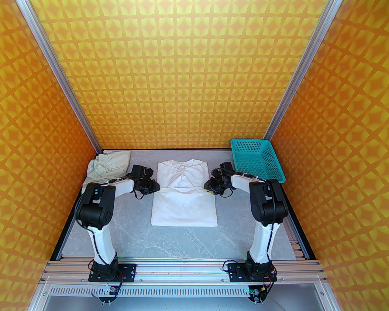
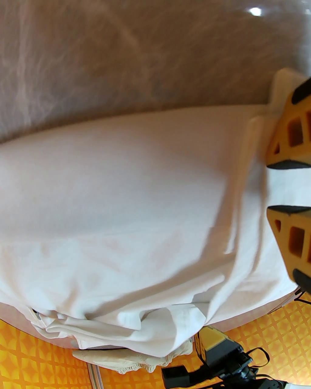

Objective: Fold and stack the mixed laundry pile

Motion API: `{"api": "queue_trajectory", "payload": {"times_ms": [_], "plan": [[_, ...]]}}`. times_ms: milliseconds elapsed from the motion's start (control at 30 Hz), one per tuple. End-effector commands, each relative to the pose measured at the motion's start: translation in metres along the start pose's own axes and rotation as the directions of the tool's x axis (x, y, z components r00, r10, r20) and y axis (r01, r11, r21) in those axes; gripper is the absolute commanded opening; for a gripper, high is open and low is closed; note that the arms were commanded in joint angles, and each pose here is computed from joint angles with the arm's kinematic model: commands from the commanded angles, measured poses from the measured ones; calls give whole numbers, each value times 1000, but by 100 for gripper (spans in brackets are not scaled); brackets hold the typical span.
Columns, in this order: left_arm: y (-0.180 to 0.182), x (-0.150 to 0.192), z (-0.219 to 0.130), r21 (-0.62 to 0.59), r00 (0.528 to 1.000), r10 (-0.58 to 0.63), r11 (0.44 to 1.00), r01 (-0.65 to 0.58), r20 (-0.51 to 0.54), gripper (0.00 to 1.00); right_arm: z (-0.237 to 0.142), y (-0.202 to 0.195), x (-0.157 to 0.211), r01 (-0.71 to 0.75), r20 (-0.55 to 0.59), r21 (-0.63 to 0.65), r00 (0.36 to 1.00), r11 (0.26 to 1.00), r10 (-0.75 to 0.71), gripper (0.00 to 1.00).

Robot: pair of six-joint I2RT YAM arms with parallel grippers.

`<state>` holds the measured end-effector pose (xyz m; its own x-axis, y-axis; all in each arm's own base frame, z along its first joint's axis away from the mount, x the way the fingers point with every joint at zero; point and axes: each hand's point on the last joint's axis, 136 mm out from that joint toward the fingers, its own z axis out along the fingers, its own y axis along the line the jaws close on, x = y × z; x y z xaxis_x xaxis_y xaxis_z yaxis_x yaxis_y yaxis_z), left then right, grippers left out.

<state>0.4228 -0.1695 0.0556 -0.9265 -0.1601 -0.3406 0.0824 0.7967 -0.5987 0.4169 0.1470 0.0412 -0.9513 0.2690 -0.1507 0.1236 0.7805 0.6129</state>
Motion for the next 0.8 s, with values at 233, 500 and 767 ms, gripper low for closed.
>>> {"api": "queue_trajectory", "payload": {"times_ms": [233, 500, 767], "plan": [[2, 79, -71, -83, 996, -90, 993, 87, -24, 38, -64, 7, 85, 39, 27, 27, 999, 999, -40, 45], [13, 145, -91, -113, 982, -163, 982, 152, -94, 46, -80, 41, 155, 212, -20, 27, 977, 977, -212, 47], [1, 177, -81, -59, 968, -209, 978, 202, -140, 54, -90, -18, 185, -22, -48, 165, 998, 986, 30, 56]]}}
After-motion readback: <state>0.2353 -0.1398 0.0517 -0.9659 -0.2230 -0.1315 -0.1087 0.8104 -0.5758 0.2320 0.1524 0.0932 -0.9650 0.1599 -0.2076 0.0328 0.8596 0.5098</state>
